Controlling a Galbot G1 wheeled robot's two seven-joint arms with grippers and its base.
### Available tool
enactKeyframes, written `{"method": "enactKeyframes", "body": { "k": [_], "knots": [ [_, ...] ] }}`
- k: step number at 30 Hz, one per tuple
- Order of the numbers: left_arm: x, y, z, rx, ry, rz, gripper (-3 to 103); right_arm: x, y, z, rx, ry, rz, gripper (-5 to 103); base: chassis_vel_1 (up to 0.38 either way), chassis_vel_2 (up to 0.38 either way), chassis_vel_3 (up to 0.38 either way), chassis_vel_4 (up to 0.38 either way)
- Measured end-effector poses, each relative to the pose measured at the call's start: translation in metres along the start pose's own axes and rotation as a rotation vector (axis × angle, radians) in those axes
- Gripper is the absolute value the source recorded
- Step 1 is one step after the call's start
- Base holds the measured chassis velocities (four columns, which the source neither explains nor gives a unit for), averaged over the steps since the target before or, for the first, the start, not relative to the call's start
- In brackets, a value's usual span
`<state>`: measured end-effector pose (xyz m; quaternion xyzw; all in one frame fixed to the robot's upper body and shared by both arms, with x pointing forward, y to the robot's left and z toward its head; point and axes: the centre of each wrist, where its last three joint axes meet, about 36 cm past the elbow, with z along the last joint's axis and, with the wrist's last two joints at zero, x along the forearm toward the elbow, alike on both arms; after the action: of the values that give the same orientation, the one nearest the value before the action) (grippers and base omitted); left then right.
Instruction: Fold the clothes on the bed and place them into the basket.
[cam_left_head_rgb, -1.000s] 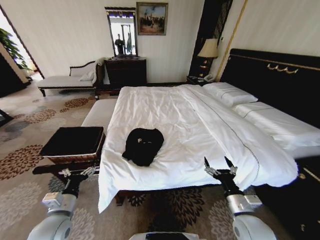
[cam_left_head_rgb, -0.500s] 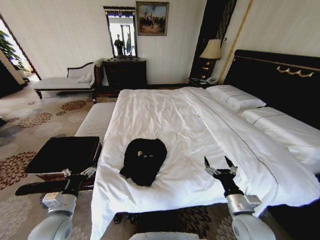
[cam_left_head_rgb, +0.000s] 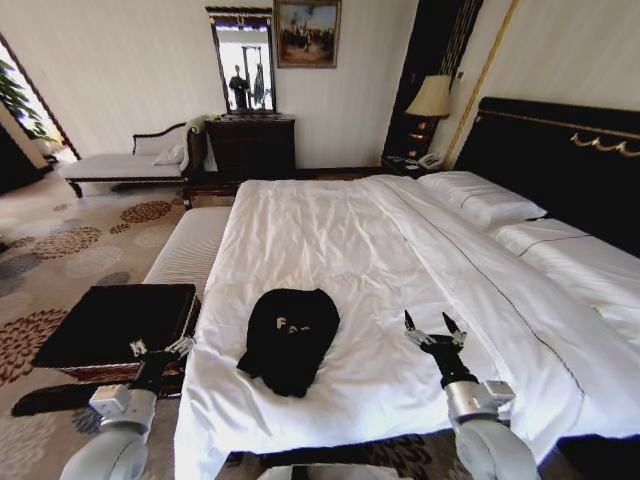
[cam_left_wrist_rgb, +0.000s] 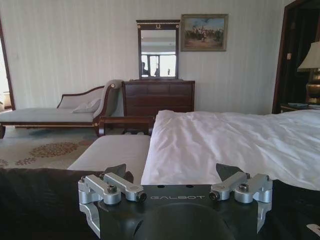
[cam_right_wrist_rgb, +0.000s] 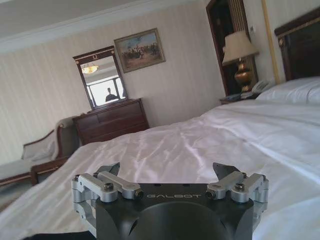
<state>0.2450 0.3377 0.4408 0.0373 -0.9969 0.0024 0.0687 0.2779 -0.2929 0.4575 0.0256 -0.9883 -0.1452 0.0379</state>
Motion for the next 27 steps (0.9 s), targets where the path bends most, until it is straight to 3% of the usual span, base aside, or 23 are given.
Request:
{"method": "enactKeyframes", "body": {
  "k": [1,4,7,13,19,27],
  "knots": [
    [0.0,0.0,0.0,0.0,0.0,0.0,100,0.0,0.0,0.0,0.0,0.0,0.0,100,0.0,0.0,0.0,0.0],
    [-0.014,-0.001,-0.002,0.007,0.019,0.041,100,-0.035,-0.002,-0.025,-0.135,0.087,-0.094,100,0.0,0.0,0.0,0.0],
    [-0.024,-0.004,-0.006,0.008,0.02,0.063,100,-0.059,-0.008,-0.031,-0.158,0.144,-0.128,100,0.0,0.0,0.0,0.0],
    [-0.028,-0.019,-0.003,0.038,0.038,0.079,100,-0.119,-0.019,-0.017,-0.173,0.257,-0.169,100,0.0,0.0,0.0,0.0],
    [-0.027,-0.022,0.003,0.044,0.057,0.075,100,-0.166,-0.012,0.019,-0.164,0.344,-0.19,100,0.0,0.0,0.0,0.0],
    [-0.028,-0.025,0.009,0.056,0.078,0.071,100,-0.19,-0.012,0.057,-0.179,0.422,-0.179,100,0.0,0.0,0.0,0.0]
  ]
}}
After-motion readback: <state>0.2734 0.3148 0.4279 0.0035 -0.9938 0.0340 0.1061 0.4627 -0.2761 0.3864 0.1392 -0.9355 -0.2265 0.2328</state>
